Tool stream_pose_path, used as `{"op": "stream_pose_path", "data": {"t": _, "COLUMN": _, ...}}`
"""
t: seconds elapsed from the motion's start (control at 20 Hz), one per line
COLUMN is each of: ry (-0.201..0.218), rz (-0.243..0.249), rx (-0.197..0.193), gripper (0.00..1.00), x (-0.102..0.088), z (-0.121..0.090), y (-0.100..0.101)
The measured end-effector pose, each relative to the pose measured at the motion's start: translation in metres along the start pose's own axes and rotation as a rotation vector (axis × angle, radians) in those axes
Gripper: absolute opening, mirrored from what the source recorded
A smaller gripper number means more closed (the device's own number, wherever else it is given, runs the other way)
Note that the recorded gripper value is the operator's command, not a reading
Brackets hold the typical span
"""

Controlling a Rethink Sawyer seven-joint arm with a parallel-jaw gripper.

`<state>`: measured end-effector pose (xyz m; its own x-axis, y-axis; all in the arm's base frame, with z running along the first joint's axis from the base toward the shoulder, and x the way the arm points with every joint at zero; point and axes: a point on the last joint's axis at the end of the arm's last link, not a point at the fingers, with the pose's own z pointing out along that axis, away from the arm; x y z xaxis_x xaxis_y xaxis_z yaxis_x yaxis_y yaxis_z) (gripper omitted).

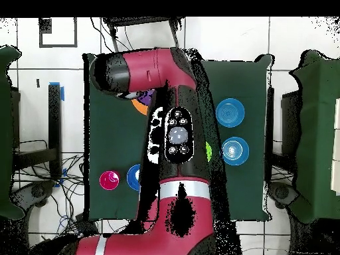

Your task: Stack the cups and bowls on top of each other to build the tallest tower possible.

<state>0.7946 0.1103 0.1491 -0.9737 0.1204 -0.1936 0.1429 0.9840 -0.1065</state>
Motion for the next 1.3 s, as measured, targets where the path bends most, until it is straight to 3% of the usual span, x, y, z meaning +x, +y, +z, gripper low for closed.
{"op": "stream_pose_path", "data": {"t": 0.45, "ry": 0.023, "rz": 0.003, "rx": -0.027, "gripper": 0.0, "x": 0.009, "z": 0.005, "y": 0.001}}
{"op": "stream_pose_path", "data": {"t": 0.9, "ry": -0.009, "rz": 0.007, "rx": -0.062, "gripper": 0.0, "x": 0.009, "z": 0.014, "y": 0.002}}
{"op": "stream_pose_path", "data": {"t": 1.3, "ry": -0.021, "rz": 0.004, "rx": -0.066, "gripper": 0.0, "x": 0.009, "z": 0.015, "y": 0.004}}
